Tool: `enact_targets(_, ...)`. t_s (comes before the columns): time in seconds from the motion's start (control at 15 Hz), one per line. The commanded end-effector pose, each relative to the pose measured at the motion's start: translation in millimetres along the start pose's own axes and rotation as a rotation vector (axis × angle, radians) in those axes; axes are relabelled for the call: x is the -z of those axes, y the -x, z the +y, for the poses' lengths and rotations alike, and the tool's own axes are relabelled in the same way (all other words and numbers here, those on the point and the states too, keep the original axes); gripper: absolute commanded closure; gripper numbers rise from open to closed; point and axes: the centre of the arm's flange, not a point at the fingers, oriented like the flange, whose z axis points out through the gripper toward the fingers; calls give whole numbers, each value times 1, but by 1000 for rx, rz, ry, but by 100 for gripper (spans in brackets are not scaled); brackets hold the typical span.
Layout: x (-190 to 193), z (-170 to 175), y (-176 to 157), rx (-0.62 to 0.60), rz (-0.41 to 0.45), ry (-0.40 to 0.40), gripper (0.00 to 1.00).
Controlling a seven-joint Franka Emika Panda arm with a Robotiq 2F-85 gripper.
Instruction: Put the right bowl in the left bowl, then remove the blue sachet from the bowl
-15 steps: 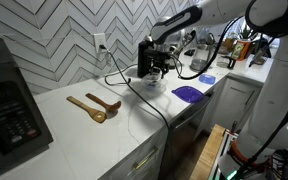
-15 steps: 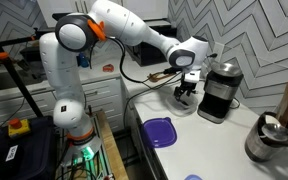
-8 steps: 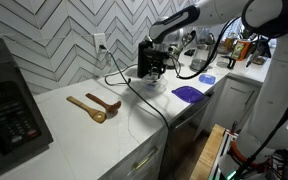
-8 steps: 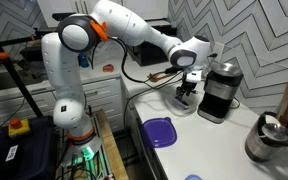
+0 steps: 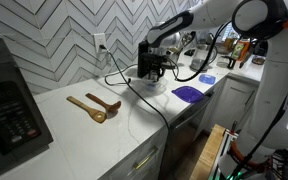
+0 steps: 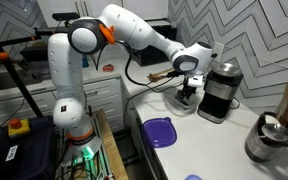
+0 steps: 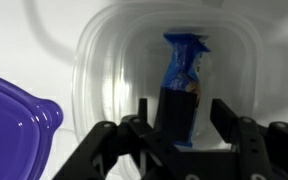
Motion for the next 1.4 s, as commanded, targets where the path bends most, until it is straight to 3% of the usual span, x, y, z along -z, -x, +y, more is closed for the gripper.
enact_targets(0.0, -7, -10, -8, 16, -33, 8, 35)
enact_targets(0.33, -16, -15, -10, 19, -38, 22, 35)
enact_targets(0.8, -20, -14, -10, 27, -32, 36, 44)
enact_targets(0.93, -20, -14, -10, 27, -34, 32, 72)
enact_targets(1.07, -22, -14, -10, 28, -38, 31, 89)
enact_targets(1.2, -24, -13, -10, 26, -38, 33, 51)
enact_targets(1.33, -26, -13, -10, 25, -40, 34, 45)
